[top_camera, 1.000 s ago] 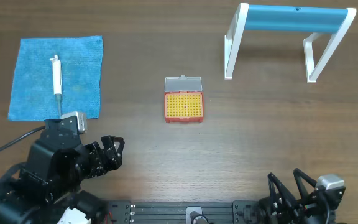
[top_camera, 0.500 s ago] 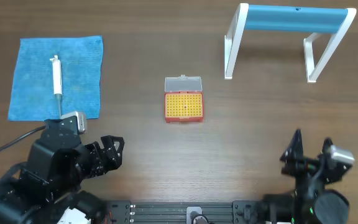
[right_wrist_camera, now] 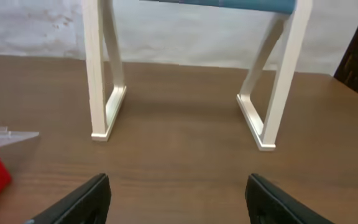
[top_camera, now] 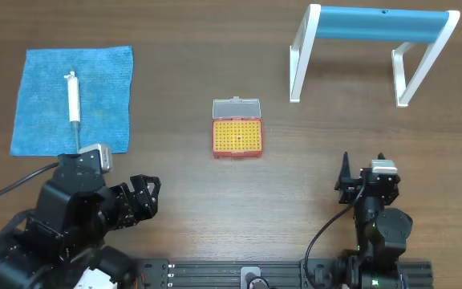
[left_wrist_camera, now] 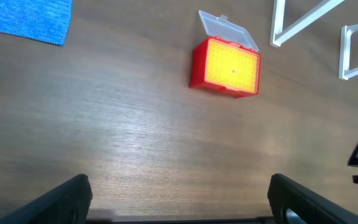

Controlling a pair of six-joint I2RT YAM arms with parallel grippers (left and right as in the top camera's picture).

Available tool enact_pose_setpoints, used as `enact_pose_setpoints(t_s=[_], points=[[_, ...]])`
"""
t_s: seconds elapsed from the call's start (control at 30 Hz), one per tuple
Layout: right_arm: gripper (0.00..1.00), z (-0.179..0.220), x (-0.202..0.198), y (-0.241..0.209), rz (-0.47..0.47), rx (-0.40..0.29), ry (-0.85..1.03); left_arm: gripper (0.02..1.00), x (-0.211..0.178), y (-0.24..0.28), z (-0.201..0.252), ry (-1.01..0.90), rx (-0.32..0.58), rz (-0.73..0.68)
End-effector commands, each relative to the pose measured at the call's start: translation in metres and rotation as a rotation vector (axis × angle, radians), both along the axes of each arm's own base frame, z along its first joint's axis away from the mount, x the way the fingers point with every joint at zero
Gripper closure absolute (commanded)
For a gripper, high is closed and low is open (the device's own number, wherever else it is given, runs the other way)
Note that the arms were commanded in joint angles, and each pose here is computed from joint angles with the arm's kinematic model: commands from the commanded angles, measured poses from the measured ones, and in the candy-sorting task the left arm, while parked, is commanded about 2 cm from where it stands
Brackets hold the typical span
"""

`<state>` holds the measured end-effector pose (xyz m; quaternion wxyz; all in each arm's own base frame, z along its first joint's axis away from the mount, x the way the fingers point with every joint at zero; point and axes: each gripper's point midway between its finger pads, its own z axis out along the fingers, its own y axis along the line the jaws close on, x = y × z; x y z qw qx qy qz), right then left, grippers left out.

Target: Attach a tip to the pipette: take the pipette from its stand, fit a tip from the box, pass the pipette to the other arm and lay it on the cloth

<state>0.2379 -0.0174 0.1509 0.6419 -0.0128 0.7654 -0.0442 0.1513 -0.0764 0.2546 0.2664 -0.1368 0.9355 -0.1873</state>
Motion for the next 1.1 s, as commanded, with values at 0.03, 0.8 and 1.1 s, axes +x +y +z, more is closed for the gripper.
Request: enact_pose_setpoints(t_s=[0.03,0.8,1.1], points=[[0.299,0.0007,0.0002,0.0204,0.113,-0.011,-0.012,0.097,0.0017,0.0017,-0.0008,-0.002,0.009,0.011],[0.299,-0.0003,0.0003,0.0166,0.079,-0.022,-0.006,0.097,0.0017,0.0017,-0.0008,-0.002,0.009,0.011],[0.299,-0.0004,0.0003,0.0166,0.079,-0.022,-0.005,0.097,0.0017,0.0017,-0.0008,-0.002,0.009,0.011]])
